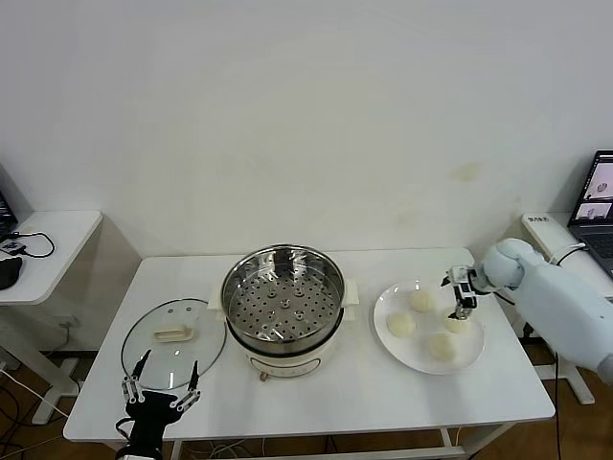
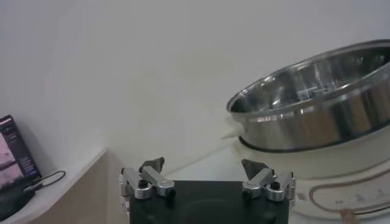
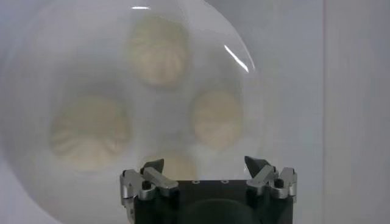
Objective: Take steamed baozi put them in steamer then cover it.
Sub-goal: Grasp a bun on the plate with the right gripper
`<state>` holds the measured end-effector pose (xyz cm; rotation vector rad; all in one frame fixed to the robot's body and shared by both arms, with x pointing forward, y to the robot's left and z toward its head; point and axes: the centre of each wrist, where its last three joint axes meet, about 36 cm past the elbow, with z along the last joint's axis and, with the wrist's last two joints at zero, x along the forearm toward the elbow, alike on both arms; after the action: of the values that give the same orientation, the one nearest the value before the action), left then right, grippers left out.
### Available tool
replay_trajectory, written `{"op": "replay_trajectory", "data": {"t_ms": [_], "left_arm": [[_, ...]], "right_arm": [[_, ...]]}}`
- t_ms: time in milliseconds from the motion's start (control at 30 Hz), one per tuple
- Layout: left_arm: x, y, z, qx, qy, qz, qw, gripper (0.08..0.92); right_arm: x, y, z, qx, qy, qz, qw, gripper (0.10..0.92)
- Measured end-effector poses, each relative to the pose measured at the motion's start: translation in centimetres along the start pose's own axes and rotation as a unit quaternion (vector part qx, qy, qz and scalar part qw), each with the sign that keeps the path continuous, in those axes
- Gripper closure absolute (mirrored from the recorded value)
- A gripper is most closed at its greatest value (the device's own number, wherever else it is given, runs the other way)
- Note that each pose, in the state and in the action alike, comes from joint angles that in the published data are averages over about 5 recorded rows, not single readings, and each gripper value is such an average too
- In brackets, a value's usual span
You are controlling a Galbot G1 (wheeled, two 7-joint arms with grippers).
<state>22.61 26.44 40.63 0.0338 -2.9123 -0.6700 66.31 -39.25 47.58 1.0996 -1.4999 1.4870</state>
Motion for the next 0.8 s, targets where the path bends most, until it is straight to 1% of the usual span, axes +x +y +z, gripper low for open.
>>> {"op": "replay_trajectory", "data": {"t_ms": [467, 800], "left_arm": [[0.0, 0.2, 0.4, -0.007, -0.001, -0.004, 1.000, 0.177], [0.0, 0.2, 0.7, -0.010, -0.001, -0.004, 1.000, 0.177]], "right_arm": [[-2.6, -1.9, -2.1, -0.002, 0.003, -0.012, 1.000, 0.200], [-3.9, -2.4, -2.9, -0.006, 0.006, -0.016, 1.000, 0.200]]}}
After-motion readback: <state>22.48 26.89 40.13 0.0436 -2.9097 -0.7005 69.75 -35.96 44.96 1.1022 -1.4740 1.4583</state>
